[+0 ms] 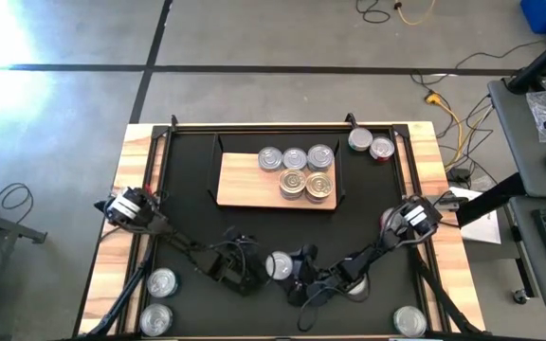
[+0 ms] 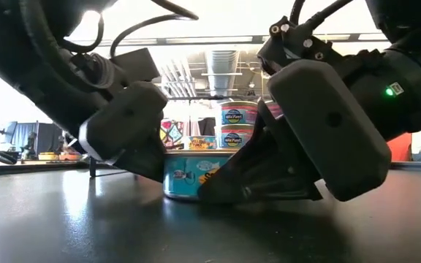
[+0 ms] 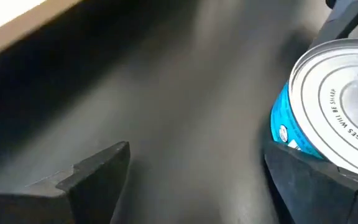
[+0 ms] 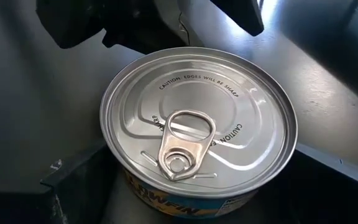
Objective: Stack canned seafood by type on shelf
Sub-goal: Stack the top left light blue tuna can on the light blue tuna can
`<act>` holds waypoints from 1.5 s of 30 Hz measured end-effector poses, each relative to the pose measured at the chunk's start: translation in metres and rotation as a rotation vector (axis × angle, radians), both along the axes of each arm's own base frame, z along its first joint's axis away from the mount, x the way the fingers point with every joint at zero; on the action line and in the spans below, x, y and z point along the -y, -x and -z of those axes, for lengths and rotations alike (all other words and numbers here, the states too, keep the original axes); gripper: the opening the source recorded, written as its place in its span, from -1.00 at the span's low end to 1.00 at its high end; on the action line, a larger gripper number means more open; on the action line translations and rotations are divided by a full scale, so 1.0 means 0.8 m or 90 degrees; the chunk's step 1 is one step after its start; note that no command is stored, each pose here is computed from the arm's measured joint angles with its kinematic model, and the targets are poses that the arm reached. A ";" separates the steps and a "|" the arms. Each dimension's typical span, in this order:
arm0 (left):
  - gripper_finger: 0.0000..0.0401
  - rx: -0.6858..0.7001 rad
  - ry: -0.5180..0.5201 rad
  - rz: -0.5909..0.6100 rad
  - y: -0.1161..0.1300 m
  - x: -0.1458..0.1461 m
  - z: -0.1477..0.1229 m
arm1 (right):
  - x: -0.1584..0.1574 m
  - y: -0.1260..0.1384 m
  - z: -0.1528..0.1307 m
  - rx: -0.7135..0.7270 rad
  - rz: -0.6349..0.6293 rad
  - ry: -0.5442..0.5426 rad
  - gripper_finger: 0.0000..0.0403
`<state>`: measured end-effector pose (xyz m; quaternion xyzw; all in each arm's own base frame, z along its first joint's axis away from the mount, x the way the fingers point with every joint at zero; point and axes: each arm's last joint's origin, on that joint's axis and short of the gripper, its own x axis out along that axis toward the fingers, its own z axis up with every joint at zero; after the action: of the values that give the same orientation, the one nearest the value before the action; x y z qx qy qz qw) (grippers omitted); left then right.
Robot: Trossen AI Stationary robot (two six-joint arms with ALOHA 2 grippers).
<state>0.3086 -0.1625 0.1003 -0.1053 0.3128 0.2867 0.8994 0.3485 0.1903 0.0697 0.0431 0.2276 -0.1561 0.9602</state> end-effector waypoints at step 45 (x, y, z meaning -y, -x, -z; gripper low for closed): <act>0.64 0.102 0.095 0.126 0.148 -0.097 -0.294 | 0.053 -0.081 -0.241 -0.079 0.003 0.020 0.78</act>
<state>0.1903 -0.0849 0.3356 -0.1633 0.2691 0.1635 0.9350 0.4136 0.1481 0.2627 0.0185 0.2841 -0.1641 0.9445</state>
